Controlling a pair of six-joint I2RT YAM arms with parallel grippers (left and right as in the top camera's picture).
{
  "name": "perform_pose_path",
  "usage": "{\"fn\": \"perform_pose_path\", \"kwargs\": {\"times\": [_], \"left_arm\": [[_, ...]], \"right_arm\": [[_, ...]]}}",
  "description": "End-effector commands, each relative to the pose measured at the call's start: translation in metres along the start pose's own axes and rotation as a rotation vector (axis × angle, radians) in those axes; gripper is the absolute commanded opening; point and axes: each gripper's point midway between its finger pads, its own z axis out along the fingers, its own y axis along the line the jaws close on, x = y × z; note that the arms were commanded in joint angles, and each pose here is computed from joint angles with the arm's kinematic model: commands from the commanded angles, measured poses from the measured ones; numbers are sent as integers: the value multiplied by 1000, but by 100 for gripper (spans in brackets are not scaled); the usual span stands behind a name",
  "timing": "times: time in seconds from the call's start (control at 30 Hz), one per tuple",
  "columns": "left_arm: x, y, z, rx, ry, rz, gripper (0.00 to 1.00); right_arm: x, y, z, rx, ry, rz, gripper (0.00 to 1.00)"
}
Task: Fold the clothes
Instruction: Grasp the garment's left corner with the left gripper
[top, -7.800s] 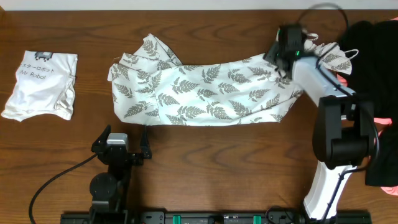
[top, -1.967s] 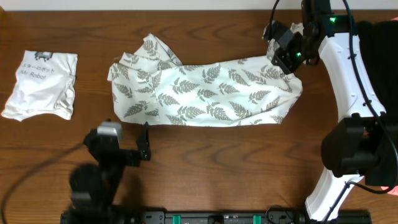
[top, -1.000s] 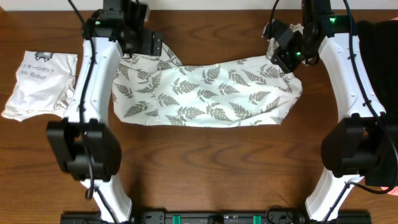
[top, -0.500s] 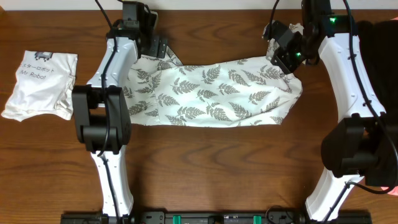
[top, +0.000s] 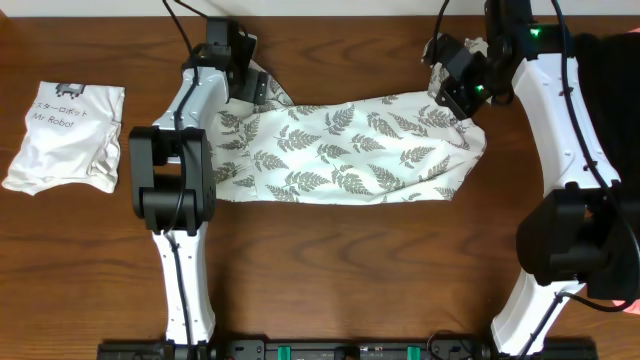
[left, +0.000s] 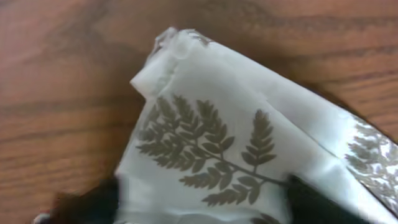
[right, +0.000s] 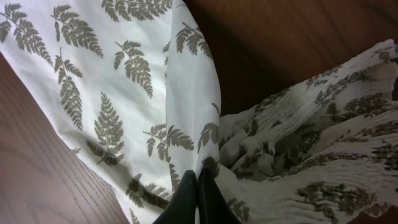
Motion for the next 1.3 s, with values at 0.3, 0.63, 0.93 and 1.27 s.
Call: {"fn": "perform_pose_path", "kwargs": {"times": [0.3,0.63,0.93,1.27], "left_arm": [[-2,6,4,-19,-7,10,54],[-18,25,3,47,-105,12,76],[-9,9,13,207,-114,4,98],[-4,-10,13,318,-111,1,93]], "right_arm": [[-6,7,-5,-9,-21,-5,1],[-6,7,-5,-9,-21,-5,1],[-6,7,-5,-9,-22,-5,1],[-8,6,-5,-5,-27,-7,1]]}}
